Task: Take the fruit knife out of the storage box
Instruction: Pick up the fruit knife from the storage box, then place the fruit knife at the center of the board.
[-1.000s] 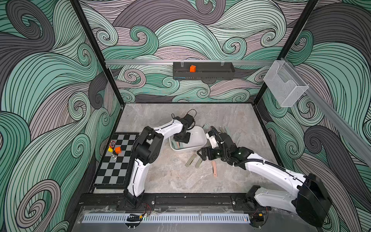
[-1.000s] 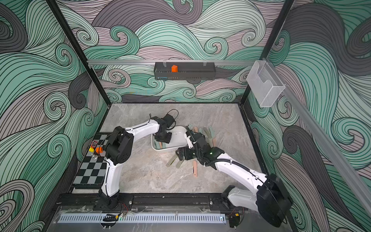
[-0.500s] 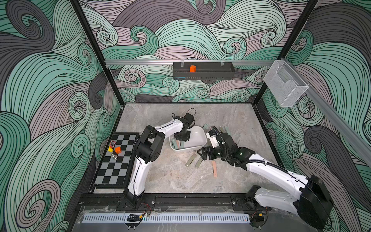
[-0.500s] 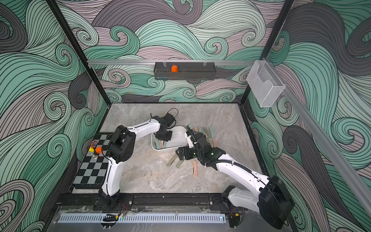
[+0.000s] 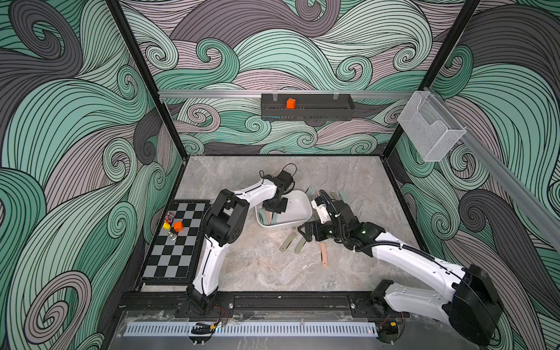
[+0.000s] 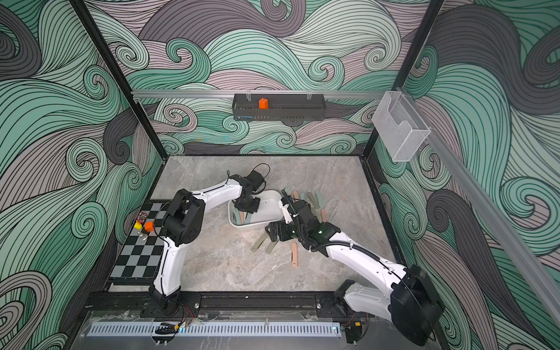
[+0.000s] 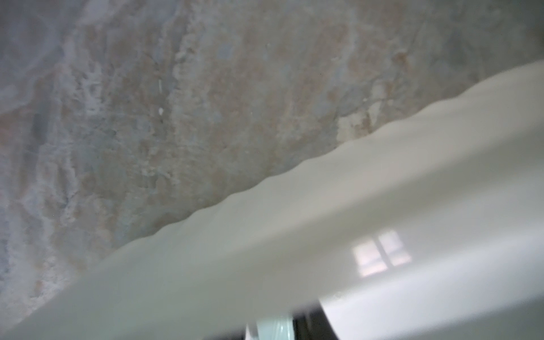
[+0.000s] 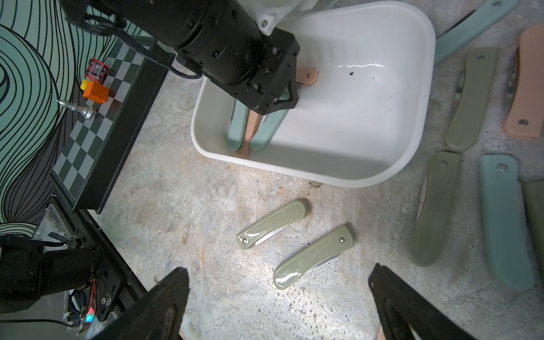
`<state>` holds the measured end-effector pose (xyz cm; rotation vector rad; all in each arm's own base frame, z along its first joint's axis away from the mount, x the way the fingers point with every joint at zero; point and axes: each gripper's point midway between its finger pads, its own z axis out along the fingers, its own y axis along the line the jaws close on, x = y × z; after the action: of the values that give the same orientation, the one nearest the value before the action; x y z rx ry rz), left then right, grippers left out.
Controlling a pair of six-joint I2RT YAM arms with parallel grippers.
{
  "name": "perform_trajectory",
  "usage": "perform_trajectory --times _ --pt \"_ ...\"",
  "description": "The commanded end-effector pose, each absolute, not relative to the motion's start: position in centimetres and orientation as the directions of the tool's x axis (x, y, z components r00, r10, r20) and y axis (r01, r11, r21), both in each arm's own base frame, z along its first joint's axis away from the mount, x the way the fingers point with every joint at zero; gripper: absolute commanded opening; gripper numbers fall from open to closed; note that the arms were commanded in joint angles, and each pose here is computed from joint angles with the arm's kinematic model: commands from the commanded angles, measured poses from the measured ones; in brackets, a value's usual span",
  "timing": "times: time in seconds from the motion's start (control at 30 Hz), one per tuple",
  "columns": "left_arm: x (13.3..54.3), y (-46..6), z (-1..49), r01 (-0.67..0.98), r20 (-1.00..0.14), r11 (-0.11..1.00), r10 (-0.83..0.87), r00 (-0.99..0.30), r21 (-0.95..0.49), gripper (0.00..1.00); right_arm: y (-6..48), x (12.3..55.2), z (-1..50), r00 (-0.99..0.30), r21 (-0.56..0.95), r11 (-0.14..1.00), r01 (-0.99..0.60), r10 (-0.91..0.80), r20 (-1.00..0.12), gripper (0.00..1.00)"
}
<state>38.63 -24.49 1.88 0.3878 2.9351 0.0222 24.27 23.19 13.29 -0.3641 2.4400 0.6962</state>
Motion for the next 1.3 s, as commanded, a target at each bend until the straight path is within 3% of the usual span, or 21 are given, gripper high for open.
perform_trajectory --times 0.0,0.87,1.27 --pt "37.2 -23.4 2.4 0.324 -0.105 0.94 0.335 -0.936 0.108 0.13 23.3 24.3 13.5 -0.797 0.402 0.826 -0.396 -0.092 -0.597 0.98" --pt "39.2 -24.4 13.2 0.4 -0.237 0.905 0.424 -0.874 0.145 0.13 23.7 24.3 13.7 -0.804 0.421 0.817 -0.394 -0.085 -0.588 0.98" --pt "32.5 -24.5 14.4 0.468 -0.167 0.88 0.474 -0.864 0.079 0.14 22.5 23.3 14.5 -0.794 0.413 0.824 -0.389 -0.073 -0.603 0.98"
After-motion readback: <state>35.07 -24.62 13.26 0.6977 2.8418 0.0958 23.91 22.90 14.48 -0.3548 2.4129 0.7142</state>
